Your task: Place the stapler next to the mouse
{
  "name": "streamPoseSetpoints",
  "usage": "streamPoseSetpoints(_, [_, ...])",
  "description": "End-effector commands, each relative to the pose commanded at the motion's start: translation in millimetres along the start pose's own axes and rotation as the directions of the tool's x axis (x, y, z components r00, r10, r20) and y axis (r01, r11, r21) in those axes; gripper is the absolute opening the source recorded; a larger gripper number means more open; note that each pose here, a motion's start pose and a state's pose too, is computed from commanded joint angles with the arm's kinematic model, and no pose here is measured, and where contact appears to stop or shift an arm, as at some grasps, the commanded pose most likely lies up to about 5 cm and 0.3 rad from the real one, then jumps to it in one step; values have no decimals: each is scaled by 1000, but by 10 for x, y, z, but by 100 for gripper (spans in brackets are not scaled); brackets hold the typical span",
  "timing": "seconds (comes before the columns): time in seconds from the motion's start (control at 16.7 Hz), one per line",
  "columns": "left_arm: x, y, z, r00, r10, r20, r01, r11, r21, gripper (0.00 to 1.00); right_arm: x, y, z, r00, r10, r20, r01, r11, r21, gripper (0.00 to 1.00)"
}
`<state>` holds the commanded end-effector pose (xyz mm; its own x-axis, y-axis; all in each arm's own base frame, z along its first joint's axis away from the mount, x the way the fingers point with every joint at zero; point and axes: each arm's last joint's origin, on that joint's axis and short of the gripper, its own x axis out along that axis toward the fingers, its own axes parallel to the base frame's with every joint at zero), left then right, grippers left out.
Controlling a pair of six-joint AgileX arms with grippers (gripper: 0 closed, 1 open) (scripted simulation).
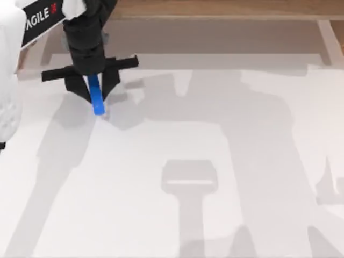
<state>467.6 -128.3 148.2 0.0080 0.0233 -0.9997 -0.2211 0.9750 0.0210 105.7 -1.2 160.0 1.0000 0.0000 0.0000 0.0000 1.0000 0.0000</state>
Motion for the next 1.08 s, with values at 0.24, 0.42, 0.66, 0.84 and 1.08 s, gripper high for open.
streamPoseSetpoints(0.24, [-261, 561, 1, 999, 49, -13, -47, 995, 93, 0, 0, 0, 0, 1000, 0, 0, 0, 1000, 0, 100])
streamPoseSetpoints(0.42, [-387, 1124, 0, 997, 66, -27, -60, 978, 199, 0, 0, 0, 0, 1000, 0, 0, 0, 1000, 0, 100])
streamPoseSetpoints(0.66, [-286, 1892, 34, 998, 46, -42, -32, 958, 287, 0, 0, 0, 0, 1000, 0, 0, 0, 1000, 0, 100])
streamPoseSetpoints(0.84, [-146, 2326, 71, 1000, 10, -23, -3, 959, 284, 0, 0, 0, 0, 1000, 0, 0, 0, 1000, 0, 100])
streamPoseSetpoints(1.08, [-86, 2504, 87, 1000, -13, -2, 13, 966, 259, 0, 0, 0, 0, 1000, 0, 0, 0, 1000, 0, 100])
